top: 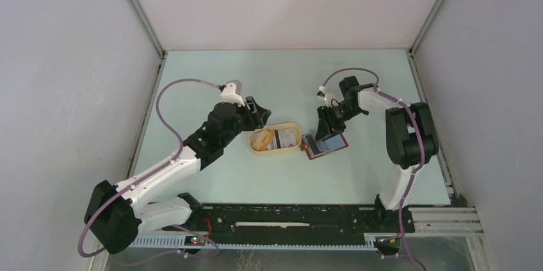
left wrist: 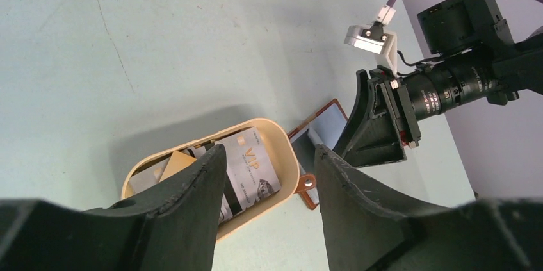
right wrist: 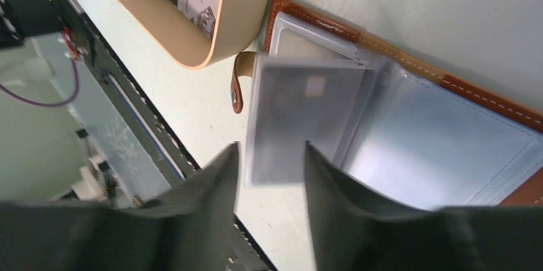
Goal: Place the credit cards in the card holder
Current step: Insert the credit card into the card holder, then pick up the credit card from the storage box.
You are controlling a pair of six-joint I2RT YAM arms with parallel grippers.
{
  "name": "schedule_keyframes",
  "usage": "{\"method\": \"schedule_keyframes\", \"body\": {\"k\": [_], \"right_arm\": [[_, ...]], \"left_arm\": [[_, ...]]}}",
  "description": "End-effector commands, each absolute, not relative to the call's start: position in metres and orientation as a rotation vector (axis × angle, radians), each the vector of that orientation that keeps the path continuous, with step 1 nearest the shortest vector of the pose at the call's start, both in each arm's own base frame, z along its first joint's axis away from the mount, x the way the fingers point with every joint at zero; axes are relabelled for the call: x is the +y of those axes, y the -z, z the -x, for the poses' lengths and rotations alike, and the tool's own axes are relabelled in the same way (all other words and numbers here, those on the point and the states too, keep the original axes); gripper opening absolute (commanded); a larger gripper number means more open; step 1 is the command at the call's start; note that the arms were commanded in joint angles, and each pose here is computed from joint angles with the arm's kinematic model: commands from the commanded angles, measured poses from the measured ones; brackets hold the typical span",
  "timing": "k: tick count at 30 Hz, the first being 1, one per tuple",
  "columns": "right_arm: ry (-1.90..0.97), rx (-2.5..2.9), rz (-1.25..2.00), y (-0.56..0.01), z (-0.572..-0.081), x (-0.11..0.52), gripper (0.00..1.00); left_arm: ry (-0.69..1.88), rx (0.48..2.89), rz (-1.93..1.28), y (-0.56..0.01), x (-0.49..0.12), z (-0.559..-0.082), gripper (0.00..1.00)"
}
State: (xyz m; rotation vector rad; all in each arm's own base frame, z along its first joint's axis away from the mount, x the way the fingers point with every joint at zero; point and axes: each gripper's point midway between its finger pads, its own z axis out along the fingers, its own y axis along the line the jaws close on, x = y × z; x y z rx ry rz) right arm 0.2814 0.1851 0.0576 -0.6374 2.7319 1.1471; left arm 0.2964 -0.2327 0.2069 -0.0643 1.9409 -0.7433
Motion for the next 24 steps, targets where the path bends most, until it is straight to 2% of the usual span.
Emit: {"method": "schedule_keyframes", "body": {"k": [1, 3, 4, 10, 12, 14, 17, 22, 24], "right_arm": [[-1.055, 2.657, 0.745, -0.075, -0.288, 0.19, 0.58], [-1.048, 2.65, 0.776, -0.077, -0.284, 0.193, 0.94], [-1.049, 2.646, 0.794, -0.078, -0.282, 0.195, 0.98], [-1.094, 2.573, 0.857, -0.095, -0.276, 0.202, 1.0], [-1.07, 2.531, 0.877, -0.106, -0.277, 0.201, 1.0], [-1.028, 2.469, 0.891, -0.12, -0.282, 0.197, 1.0], [-0.914, 2.369, 0.911, -0.149, -0.296, 0.188, 1.0], [-0.687, 2.142, 0.82, -0.225, -0.34, 0.161, 1.0], [-0.706, 2.134, 0.716, -0.233, -0.353, 0.155, 1.0]], "left_arm": [[0.741, 1.889, 0.1, -0.216, -0.224, -0.298, 0.59], [0.741, 1.891, 0.104, -0.214, -0.223, -0.298, 0.59], [0.742, 1.892, 0.104, -0.214, -0.224, -0.298, 0.59], [0.74, 1.883, 0.106, -0.217, -0.221, -0.297, 0.59], [0.736, 1.878, 0.116, -0.218, -0.218, -0.297, 0.63], [0.741, 1.868, 0.137, -0.219, -0.214, -0.297, 0.74], [0.76, 1.873, 0.182, -0.216, -0.208, -0.298, 0.98], [0.815, 1.922, 0.129, -0.207, -0.213, -0.294, 0.99], [0.809, 1.962, 0.085, -0.198, -0.216, -0.29, 0.94]]}}
